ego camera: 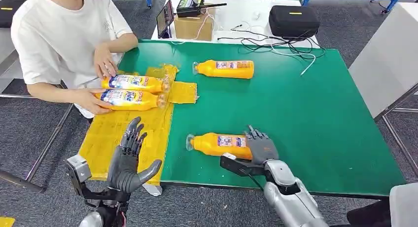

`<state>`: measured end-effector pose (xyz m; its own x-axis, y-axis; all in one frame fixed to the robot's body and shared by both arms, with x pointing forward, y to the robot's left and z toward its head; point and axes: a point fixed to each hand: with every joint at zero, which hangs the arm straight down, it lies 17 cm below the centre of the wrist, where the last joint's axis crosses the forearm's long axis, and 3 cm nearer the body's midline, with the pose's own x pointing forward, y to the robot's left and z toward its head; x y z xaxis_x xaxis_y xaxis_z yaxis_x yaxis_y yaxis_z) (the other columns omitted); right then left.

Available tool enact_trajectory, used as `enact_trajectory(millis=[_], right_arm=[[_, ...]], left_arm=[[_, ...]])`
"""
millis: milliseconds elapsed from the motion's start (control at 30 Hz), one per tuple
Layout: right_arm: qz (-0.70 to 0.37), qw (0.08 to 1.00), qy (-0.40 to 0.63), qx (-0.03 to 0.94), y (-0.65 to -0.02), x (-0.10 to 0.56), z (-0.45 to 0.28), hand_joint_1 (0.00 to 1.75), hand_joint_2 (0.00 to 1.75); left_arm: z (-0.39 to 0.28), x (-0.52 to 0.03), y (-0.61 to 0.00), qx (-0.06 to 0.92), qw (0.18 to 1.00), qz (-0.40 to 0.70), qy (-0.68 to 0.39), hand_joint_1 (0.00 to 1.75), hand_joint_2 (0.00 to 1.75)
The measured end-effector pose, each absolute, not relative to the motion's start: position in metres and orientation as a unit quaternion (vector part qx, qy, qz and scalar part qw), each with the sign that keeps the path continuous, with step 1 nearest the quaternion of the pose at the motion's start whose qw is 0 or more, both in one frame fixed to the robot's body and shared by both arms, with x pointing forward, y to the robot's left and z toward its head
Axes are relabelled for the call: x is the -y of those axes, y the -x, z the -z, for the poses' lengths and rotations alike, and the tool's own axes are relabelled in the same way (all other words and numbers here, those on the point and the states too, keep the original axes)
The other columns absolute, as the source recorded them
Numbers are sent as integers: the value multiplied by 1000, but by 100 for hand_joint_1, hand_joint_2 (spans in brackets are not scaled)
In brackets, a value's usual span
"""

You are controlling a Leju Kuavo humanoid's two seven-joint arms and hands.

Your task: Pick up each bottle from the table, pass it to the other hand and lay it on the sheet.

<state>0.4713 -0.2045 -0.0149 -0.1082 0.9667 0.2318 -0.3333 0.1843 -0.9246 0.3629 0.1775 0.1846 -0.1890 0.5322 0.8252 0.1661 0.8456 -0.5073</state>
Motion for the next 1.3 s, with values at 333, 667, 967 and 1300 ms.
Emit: enact_trajectory(millis=[333, 667, 967, 1300], right_arm=[[-594, 560, 293, 497, -498, 206, -2, 175, 175], [-500, 579, 232, 601, -487, 181, -23, 175, 175], [-354, 510, 305, 722, -453, 197, -95, 175, 175], [-269, 497, 318, 761, -427, 217, -123, 175, 175]], left_arm=[[-160, -204, -388, 712, 615, -253, 225, 0, 175], [-144, -213, -386, 711, 628, -262, 174, 0, 175], [-112, -195, -357, 691, 660, -258, 141, 0, 175], [-102, -148, -343, 690, 674, -220, 145, 0, 175]])
